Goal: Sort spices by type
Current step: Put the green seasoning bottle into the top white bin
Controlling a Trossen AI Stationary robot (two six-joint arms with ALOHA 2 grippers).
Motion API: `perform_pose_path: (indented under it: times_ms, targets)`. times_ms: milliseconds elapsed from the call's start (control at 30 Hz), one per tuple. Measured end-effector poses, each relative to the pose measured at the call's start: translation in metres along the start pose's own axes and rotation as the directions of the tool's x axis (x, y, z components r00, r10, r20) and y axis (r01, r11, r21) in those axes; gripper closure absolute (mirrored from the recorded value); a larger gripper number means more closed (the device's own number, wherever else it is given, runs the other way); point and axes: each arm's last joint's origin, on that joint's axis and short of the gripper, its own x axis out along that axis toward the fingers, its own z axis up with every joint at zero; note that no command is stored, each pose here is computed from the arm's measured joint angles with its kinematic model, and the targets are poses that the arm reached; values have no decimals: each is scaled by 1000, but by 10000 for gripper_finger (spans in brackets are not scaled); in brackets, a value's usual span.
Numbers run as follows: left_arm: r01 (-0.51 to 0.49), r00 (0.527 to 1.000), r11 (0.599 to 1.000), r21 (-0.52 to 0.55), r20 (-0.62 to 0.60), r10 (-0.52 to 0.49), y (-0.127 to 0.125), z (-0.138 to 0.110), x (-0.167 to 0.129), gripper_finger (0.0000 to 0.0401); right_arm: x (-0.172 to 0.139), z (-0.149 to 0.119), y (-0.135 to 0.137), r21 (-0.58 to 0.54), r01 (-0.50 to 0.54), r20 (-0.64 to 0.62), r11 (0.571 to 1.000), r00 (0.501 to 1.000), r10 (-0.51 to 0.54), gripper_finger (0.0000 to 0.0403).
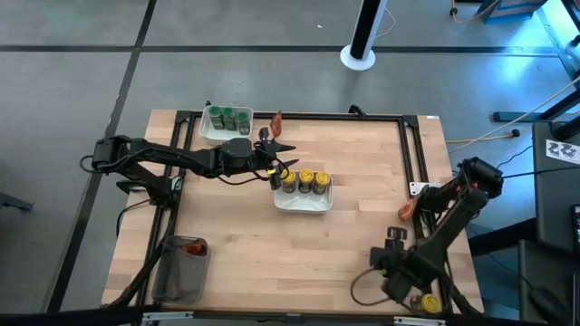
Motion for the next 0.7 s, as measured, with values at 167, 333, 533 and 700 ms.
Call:
perform_pose_path:
  times_ms: [167,333,533,700]
  targets:
    - [0,1000,1000,0,0,0,0,0,0,229,3,23,-13,21,43,59,999,997,-44,194]
    - [0,1000,1000,0,0,0,0,0,0,229,6,44,-28,42,69,83,997,994,-72,197]
    - [0,1000,1000,0,0,0,0,0,0,229,9,71,-37,19,37,176,999,984,-40,194]
    - [0,1000,1000,0,0,0,0,0,0,229,9,92,-42,-31,3,281,1000,960,5,196]
